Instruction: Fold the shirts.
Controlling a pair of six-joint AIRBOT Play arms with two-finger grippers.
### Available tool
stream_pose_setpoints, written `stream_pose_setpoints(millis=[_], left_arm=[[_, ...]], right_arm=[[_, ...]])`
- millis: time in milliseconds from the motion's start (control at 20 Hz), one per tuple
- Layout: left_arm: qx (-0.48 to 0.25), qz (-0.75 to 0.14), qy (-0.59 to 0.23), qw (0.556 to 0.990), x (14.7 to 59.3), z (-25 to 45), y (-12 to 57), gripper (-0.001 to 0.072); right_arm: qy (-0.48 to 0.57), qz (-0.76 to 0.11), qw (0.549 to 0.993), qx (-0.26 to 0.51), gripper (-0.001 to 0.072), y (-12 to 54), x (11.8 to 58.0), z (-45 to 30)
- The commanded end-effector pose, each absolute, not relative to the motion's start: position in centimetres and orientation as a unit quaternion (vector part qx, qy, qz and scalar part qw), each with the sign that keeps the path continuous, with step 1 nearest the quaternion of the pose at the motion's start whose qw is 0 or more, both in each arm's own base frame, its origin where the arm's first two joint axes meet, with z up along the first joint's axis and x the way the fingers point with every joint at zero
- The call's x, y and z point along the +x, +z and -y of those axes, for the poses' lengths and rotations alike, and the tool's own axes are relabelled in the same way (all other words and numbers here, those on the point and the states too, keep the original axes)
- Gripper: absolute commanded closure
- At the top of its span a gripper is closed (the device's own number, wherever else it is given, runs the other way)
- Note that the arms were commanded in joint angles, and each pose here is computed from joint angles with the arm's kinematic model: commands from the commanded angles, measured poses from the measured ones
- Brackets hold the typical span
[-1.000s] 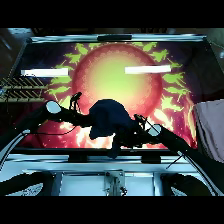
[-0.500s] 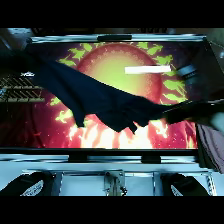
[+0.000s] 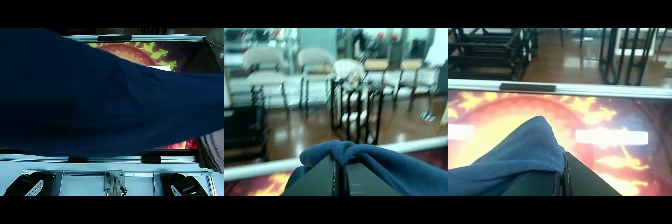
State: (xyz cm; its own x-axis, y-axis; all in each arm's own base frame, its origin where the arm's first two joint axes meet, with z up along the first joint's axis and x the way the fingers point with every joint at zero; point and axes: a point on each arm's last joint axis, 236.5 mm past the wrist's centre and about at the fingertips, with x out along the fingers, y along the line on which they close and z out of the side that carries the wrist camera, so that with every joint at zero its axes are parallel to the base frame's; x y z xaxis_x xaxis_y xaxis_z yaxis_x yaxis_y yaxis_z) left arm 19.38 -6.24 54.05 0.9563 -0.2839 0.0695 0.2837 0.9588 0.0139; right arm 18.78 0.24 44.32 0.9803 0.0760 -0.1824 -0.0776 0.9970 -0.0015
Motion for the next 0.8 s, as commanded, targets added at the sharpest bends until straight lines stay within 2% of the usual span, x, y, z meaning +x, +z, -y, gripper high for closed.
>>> stream_pose_setpoints(millis=[0, 150, 350, 550, 650, 750], left_arm=[[0.028, -0.143, -0.053, 0.988, 19.5, 1.8, 45.1, 0.0675], [0.045, -0.322, -0.03, 0.945, 20.8, 1.0, 35.0, 0.0675], [0.061, -0.453, -0.031, 0.889, 23.3, 1.3, 24.2, 0.0675], [0.07, -0.44, -0.037, 0.895, 29.6, 2.3, 18.1, 0.0674], [0.058, -0.437, -0.032, 0.897, 32.7, 2.8, 16.4, 0.0674], [0.055, -0.469, -0.031, 0.881, 34.3, 3.1, 13.6, 0.0674]], right_arm=[[-0.025, -0.147, 0.989, -0.016, 0.0644, 42.2, 17.6, 3.0], [-0.07, -0.25, 0.964, -0.053, 0.0644, 37.0, 18.5, 4.5], [-0.075, -0.358, 0.927, -0.084, 0.0644, 28.0, 21.9, 3.1], [-0.06, -0.412, 0.905, -0.089, 0.0644, 17.3, 27.7, 0.0], [-0.051, -0.412, 0.905, -0.088, 0.0644, 13.8, 31.1, -1.6], [-0.05, -0.407, 0.91, -0.065, 0.0644, 11.7, 34.6, -3.2]])
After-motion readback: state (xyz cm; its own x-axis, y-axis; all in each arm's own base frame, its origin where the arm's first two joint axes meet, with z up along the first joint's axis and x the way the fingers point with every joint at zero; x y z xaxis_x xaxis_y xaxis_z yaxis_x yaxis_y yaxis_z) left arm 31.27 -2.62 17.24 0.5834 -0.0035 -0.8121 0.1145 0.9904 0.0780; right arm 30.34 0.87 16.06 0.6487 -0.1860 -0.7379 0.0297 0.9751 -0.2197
